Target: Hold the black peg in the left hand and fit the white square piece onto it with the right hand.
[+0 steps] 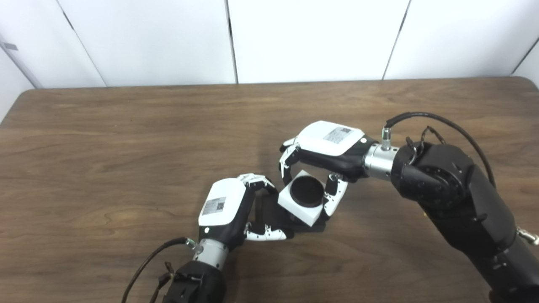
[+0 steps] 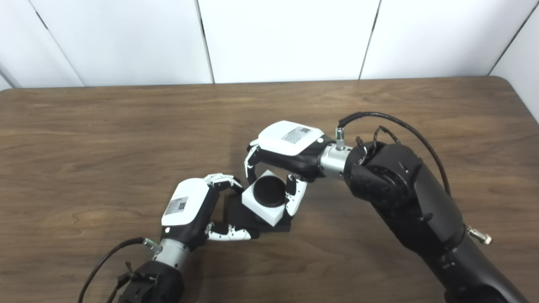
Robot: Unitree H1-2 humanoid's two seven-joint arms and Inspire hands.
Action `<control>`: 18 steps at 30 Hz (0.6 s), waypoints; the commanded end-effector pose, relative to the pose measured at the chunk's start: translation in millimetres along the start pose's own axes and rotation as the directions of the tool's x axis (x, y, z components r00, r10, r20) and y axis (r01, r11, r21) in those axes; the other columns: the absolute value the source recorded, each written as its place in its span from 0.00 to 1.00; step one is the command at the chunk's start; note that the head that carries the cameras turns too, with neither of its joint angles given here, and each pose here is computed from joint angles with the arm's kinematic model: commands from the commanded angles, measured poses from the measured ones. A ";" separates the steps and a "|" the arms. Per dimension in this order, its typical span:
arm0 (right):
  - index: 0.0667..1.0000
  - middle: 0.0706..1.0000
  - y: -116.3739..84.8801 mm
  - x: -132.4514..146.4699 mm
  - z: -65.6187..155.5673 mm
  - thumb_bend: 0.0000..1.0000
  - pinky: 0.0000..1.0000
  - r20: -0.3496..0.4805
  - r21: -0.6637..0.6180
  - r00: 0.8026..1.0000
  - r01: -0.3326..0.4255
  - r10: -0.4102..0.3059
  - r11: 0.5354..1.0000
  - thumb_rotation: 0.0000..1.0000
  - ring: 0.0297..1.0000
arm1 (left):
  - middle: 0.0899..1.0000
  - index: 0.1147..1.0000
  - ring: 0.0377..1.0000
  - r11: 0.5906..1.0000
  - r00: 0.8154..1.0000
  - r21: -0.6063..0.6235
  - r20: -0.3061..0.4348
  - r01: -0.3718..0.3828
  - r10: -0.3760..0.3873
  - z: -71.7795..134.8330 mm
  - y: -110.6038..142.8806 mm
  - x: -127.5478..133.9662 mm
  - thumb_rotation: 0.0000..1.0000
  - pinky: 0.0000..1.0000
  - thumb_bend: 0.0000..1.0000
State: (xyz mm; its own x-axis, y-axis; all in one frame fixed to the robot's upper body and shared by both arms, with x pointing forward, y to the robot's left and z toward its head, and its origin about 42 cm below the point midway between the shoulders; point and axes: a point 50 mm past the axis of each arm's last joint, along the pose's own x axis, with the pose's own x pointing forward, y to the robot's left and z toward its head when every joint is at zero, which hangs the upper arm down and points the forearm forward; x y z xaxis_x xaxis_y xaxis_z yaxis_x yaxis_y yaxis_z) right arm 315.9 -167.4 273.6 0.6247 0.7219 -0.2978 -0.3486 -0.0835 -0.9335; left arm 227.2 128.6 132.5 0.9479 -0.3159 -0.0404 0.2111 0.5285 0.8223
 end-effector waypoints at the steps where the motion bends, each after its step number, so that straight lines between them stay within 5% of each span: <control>1: 0.57 0.76 -14.3 -4.4 -8.5 0.80 0.90 -0.039 -0.035 0.998 0.040 -0.041 0.999 0.20 0.89 | 0.73 0.42 0.81 0.992 0.992 -0.030 -0.035 0.120 -0.121 -1.8 -17.2 -7.9 0.05 0.75 0.52; 7: 0.68 0.82 -15.0 -5.0 -8.4 0.94 0.94 -0.066 -0.042 0.998 0.006 -0.009 0.999 0.36 0.93 | 0.73 0.42 0.81 0.992 0.992 -0.031 -0.034 0.121 -0.122 -2.1 -17.1 -7.6 0.05 0.76 0.52; 12: 0.96 0.94 -16.9 -6.9 -7.1 1.00 1.00 -0.082 -0.017 0.997 -0.013 0.011 1.000 0.48 0.99 | 0.73 0.42 0.81 0.992 0.992 -0.028 -0.035 0.122 -0.123 -2.1 -16.5 -7.6 0.05 0.75 0.52; 18: 1.00 1.00 -17.9 -7.9 -5.1 1.00 1.00 -0.081 -0.013 0.997 -0.005 0.004 1.000 0.53 1.00 | 0.73 0.42 0.81 0.992 0.992 -0.025 -0.035 0.122 -0.123 -2.5 -16.6 -7.7 0.05 0.75 0.52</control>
State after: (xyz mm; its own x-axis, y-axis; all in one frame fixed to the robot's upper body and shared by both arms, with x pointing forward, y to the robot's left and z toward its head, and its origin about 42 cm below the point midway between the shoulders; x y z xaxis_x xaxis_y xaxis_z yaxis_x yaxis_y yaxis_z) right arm 318.8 -175.3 270.9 0.6546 0.6532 -0.3806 -0.4143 -0.1111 -0.9033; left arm 227.2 128.7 133.6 0.9470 -0.3180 -0.0460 0.2167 0.5267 0.8220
